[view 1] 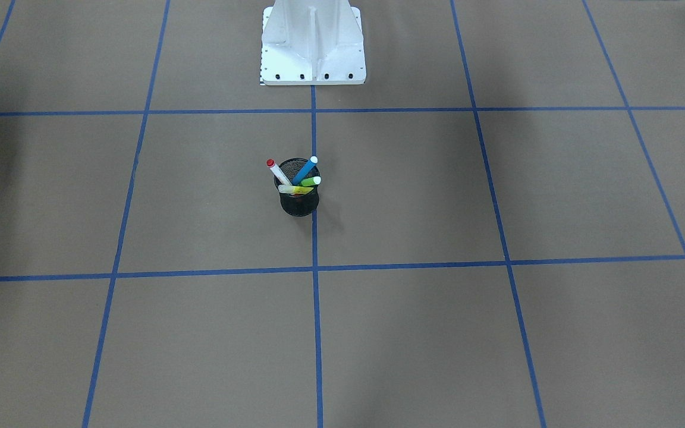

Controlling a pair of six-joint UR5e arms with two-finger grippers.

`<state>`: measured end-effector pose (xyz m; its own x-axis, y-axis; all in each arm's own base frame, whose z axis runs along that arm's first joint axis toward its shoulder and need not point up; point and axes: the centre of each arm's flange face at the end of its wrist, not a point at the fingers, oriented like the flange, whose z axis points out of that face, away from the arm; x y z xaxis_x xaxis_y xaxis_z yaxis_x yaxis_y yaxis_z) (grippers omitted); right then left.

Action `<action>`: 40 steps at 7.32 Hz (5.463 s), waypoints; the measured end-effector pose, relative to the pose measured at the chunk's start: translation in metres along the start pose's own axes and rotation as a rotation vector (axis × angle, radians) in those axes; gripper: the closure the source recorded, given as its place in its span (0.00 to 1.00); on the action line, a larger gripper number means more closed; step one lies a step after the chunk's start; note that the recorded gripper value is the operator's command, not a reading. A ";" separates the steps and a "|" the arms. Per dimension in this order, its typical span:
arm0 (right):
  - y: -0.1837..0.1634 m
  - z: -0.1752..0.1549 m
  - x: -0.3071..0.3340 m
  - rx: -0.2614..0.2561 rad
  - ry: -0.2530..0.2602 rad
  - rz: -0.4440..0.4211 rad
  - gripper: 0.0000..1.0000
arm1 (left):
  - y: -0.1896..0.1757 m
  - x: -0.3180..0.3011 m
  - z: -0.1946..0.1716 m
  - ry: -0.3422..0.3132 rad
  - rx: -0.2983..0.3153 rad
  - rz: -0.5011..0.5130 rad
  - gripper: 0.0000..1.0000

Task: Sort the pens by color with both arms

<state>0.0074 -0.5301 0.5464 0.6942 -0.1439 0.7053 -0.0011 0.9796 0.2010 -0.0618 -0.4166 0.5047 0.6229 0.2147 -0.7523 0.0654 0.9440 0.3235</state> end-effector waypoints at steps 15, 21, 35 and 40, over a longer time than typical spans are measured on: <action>-0.041 -0.035 -0.539 -0.028 0.009 -0.049 0.02 | 0.000 -0.001 0.007 0.003 -0.015 -0.007 0.00; -0.053 0.006 -0.680 -0.079 0.086 0.034 0.02 | 0.002 -0.003 0.009 0.003 -0.019 -0.011 0.00; 0.000 0.101 -0.776 -0.212 0.334 -0.059 0.16 | 0.004 -0.004 0.010 0.003 -0.024 -0.018 0.00; 0.005 0.132 -0.779 -0.220 0.409 -0.108 0.22 | 0.005 -0.006 0.011 0.002 -0.027 -0.022 0.00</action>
<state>-0.6287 -0.4317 0.0875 0.9083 -0.2231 0.3538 0.2089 0.9748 0.0783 -0.0566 -0.4161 0.5175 0.6197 0.1947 -0.7603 0.0574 0.9549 0.2913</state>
